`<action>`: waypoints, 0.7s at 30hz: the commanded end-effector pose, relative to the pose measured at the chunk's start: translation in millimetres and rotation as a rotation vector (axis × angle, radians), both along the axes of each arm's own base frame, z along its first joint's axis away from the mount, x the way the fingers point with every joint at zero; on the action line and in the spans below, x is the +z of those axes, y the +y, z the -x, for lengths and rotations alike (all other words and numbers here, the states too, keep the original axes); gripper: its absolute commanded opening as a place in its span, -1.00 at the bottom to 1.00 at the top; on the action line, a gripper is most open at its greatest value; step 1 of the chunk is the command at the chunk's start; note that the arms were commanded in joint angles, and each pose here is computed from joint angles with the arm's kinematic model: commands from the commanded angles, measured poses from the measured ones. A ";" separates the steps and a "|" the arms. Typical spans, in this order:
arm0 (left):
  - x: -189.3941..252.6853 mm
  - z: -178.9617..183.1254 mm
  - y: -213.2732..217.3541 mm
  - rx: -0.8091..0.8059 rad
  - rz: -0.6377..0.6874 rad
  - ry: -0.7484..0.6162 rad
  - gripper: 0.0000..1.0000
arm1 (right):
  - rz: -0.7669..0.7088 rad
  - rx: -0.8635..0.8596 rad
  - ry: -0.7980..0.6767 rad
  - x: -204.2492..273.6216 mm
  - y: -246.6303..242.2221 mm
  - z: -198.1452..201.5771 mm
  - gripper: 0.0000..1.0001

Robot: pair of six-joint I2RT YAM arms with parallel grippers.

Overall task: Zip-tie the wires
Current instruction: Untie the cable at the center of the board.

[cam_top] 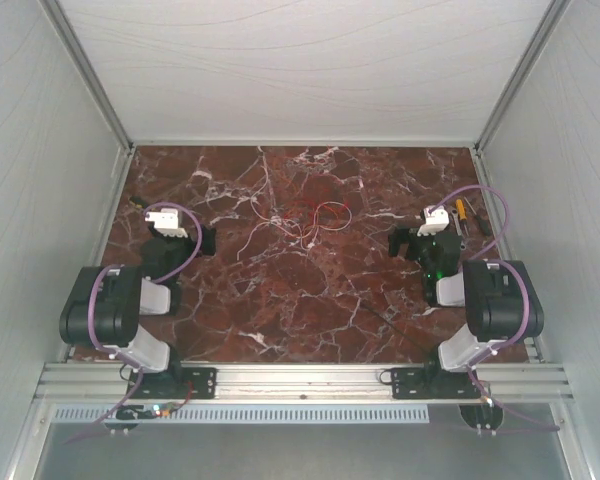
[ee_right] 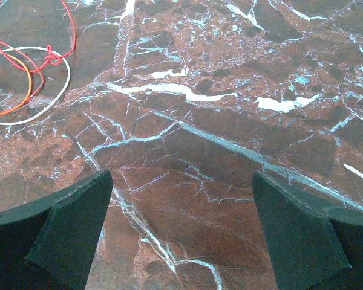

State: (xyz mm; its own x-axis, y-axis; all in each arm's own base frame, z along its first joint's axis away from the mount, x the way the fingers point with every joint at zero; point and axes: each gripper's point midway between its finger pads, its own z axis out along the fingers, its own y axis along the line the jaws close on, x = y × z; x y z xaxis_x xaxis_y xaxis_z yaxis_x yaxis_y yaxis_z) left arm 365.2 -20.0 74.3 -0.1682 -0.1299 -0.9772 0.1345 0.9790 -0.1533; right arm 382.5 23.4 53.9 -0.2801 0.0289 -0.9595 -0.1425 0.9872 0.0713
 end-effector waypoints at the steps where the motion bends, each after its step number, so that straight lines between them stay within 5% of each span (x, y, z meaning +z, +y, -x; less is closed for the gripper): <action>1: 21.2 -10.3 -2.0 -0.019 -0.008 -0.079 1.00 | 0.016 -0.004 -0.074 19.9 -1.9 -8.5 0.96; 21: 21.2 -11.1 0.1 -0.007 -0.004 -0.076 1.00 | 0.017 -0.006 -0.075 20.6 -2.2 -9.0 0.96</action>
